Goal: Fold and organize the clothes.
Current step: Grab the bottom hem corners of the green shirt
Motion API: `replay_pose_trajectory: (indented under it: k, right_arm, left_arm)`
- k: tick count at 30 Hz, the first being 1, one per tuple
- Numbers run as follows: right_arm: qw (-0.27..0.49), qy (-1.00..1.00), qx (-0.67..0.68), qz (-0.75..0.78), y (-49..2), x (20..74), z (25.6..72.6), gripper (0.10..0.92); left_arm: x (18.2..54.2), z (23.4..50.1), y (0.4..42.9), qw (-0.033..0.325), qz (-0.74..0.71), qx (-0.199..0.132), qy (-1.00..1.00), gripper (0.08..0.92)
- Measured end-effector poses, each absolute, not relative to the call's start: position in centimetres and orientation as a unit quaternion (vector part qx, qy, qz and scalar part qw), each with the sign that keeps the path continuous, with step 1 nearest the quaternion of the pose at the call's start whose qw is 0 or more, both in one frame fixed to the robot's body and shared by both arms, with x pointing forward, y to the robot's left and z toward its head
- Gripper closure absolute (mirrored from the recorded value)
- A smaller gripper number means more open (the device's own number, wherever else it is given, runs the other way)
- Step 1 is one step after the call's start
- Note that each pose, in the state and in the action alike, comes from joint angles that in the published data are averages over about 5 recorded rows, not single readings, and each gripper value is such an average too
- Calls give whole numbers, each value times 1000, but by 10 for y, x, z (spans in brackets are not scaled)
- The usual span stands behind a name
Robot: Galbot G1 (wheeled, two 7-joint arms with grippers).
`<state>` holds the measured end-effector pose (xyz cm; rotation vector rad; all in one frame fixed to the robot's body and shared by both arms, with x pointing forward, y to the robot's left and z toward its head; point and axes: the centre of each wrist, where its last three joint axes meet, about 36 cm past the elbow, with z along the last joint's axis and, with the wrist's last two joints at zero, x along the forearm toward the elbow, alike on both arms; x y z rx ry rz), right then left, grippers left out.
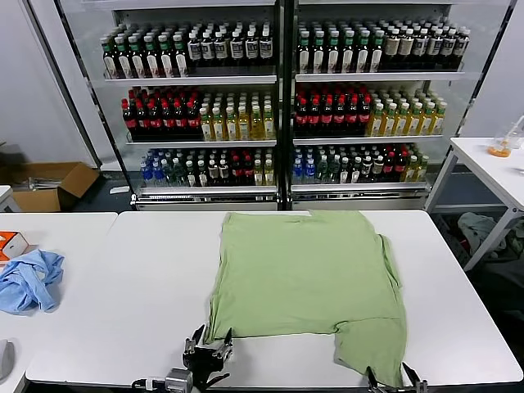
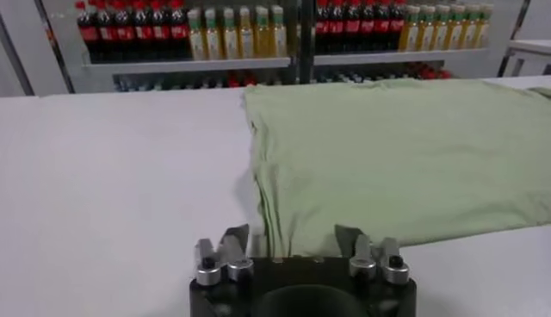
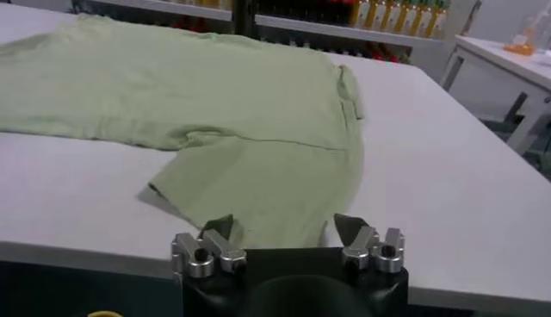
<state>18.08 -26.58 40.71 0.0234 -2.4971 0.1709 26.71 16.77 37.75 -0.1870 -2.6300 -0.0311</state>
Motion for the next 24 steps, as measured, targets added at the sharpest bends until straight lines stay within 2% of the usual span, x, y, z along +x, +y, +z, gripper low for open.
replay_pose_trajectory:
  k: [13,16,19,24]
  right_arm:
    - [323,-946,13,35,-267,179,413,835]
    - [318,-947,15,31,-268,179,417,901]
    - [310,-950,18,26,-268,179,422,917]
    - [287,-958,22,20,-271,181,437,917]
  left_arm:
    - [269,377,168,260,23,-87,-961,812]
    - [268,379,168,258,32,-92,-961,885]
    - [267,383,170,252,40,-95,-962,913]
    - [263,391,174,238,56,-95,-965,915]
